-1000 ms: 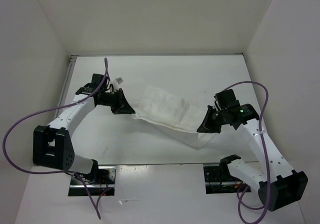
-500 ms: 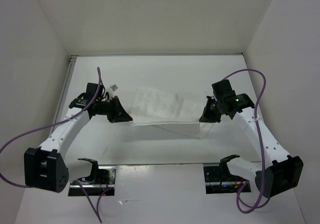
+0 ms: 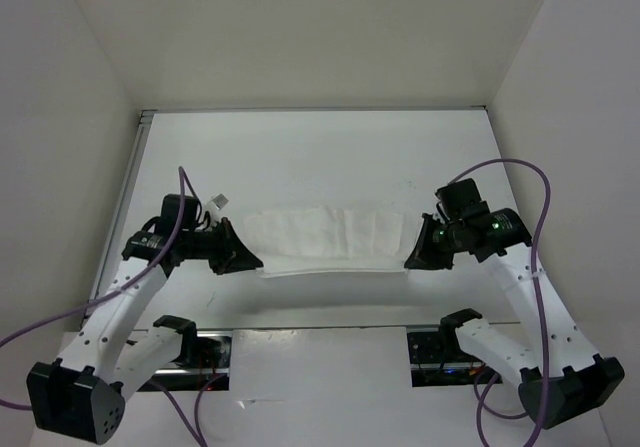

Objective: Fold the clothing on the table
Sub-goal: Fold the skirt

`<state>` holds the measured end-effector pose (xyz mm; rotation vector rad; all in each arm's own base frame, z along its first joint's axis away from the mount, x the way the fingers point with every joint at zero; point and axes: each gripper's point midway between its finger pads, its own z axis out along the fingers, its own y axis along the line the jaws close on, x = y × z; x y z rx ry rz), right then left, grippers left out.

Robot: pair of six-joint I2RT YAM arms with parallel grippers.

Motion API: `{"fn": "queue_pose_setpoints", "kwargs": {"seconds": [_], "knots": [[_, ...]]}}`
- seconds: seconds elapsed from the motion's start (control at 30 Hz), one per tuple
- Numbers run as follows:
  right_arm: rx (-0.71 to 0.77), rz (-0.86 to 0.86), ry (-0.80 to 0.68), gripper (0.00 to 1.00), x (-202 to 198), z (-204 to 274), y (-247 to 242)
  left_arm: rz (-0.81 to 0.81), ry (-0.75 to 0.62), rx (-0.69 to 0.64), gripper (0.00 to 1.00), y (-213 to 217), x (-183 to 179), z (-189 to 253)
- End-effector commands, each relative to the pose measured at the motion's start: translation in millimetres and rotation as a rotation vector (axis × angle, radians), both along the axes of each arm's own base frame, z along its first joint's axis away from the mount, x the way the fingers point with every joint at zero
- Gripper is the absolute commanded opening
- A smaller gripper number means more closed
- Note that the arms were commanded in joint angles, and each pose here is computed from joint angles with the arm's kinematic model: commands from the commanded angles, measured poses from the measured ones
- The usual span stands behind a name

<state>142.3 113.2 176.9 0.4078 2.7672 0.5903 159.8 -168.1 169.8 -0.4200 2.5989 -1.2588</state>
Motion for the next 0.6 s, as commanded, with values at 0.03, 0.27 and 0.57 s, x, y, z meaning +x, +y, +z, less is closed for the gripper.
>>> {"fn": "queue_pose_setpoints", "kwargs": {"seconds": [0.03,0.27,0.57], "knots": [[-0.124,-0.030,-0.027,0.00,14.2,6.1,-19.3,0.074,-0.072,0.071,0.05,6.3,46.1,9.5],[-0.153,-0.043,-0.083,0.00,65.6,1.2,-22.6,0.091,-0.091,0.156,0.06,7.6,106.9,-4.9],[-0.125,-0.047,-0.114,0.00,138.4,-23.0,-17.8,0.083,0.003,0.229,0.06,10.0,133.0,-52.3]]}}
